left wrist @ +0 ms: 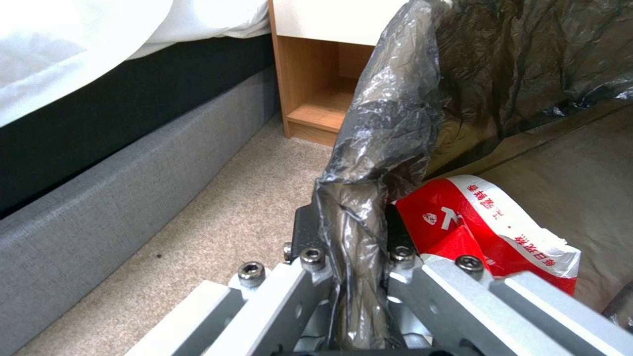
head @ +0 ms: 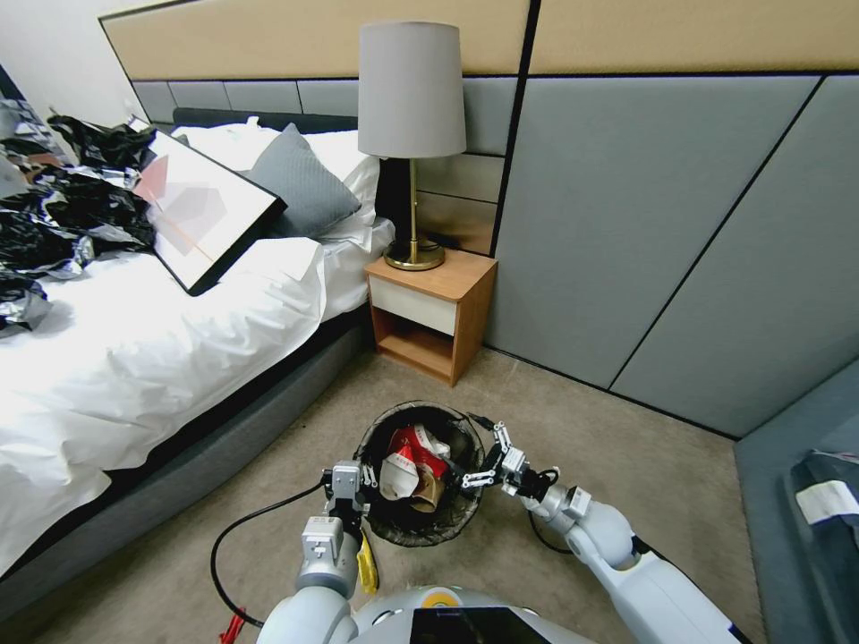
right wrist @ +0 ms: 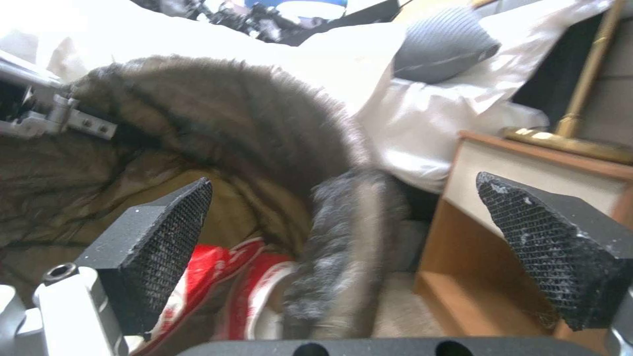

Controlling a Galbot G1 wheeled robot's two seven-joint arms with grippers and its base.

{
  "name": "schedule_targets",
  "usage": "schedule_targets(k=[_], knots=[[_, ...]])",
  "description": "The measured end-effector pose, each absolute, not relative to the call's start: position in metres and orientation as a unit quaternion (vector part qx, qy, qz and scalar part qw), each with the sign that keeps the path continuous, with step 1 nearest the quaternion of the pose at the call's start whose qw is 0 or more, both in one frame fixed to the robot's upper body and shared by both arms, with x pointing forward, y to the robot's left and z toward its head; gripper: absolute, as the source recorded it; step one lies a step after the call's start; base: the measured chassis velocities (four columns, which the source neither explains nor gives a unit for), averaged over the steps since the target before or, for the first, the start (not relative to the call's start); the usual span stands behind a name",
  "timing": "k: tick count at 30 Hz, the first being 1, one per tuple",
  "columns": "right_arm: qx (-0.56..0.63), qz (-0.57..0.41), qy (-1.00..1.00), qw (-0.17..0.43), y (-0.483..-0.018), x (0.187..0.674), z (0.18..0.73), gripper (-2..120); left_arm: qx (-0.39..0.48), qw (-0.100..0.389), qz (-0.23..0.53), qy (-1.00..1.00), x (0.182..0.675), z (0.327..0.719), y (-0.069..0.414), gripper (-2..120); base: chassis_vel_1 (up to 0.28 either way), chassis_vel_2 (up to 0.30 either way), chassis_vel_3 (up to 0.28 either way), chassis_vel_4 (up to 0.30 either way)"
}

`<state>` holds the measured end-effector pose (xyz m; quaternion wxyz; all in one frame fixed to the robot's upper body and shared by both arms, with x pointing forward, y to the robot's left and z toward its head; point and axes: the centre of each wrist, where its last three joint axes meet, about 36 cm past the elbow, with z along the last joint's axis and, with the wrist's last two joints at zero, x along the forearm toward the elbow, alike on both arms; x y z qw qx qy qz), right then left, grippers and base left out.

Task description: Pick up the trash bin, then pick up the garbage from the floor and place it into the trash bin.

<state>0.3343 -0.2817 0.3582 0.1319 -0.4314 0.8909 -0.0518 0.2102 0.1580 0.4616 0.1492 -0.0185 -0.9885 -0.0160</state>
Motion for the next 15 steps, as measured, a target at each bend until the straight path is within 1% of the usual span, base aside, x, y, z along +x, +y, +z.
schedule_targets(k=[11, 13, 14, 15], knots=[[-0.381, -0.034, 0.908, 0.172, -0.291, 0.317, 0.36, 100, -0.01, 0.154, -0.02, -0.988, 0.217, 0.451, 0.162, 0, 0.0, 0.0, 0.0, 0.0], [-0.338, -0.02, 0.923, 0.185, -0.284, 0.309, 0.353, 100, -0.008, 0.153, -0.02, -0.988, 0.219, 0.451, 0.163, 0, 0.0, 0.0, 0.0, 0.0], [-0.338, -0.02, 0.923, 0.185, -0.284, 0.309, 0.353, 100, -0.008, 0.153, -0.02, -0.988, 0.219, 0.451, 0.163, 0, 0.0, 0.0, 0.0, 0.0], [-0.303, -0.014, 0.933, 0.192, -0.277, 0.304, 0.349, 100, -0.007, 0.152, -0.02, -0.988, 0.219, 0.451, 0.163, 0, 0.0, 0.0, 0.0, 0.0]])
